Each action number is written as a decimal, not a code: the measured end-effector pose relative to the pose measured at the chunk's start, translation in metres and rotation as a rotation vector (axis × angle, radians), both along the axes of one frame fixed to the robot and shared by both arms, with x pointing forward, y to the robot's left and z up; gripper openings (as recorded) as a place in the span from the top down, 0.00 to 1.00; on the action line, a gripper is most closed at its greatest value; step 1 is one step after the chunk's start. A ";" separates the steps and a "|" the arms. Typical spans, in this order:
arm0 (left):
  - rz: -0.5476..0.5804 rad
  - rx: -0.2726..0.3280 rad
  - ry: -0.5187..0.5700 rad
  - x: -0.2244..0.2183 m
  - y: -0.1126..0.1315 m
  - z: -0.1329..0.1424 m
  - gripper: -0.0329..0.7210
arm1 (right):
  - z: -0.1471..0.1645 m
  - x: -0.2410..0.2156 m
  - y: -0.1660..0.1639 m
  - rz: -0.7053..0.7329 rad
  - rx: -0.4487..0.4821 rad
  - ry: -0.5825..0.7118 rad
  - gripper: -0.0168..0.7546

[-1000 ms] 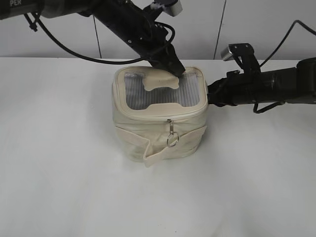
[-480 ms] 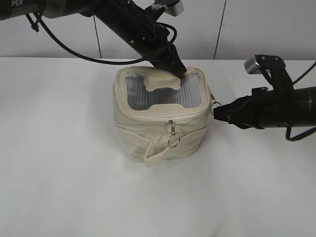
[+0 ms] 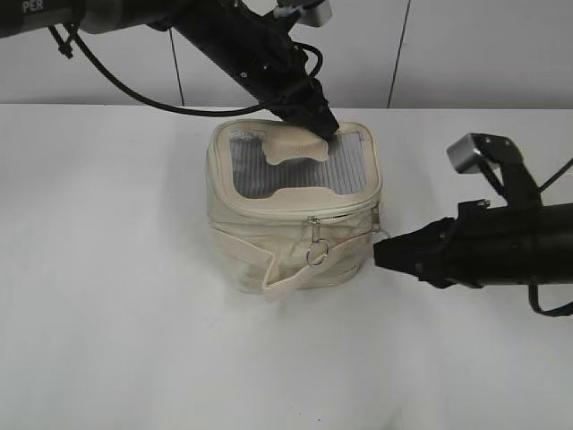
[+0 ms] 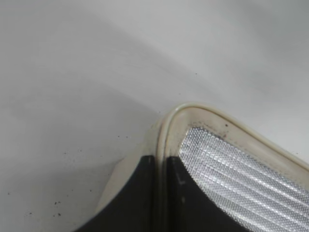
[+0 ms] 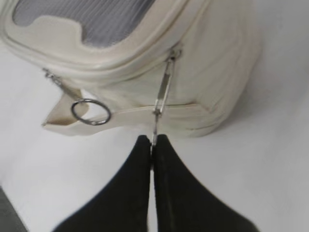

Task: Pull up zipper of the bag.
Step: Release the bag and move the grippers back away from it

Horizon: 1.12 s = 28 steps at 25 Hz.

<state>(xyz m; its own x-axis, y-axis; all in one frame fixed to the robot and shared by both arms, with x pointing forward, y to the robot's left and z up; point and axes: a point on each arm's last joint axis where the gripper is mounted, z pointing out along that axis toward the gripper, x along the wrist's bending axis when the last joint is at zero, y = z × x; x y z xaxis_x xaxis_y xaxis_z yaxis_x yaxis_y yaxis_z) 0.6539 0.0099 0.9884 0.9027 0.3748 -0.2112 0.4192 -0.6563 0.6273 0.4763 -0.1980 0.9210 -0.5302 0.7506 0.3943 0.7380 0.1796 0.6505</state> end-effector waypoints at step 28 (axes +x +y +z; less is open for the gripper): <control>0.185 -0.051 0.017 0.005 0.037 0.057 0.57 | 0.036 -0.012 0.053 0.023 -0.032 0.045 0.33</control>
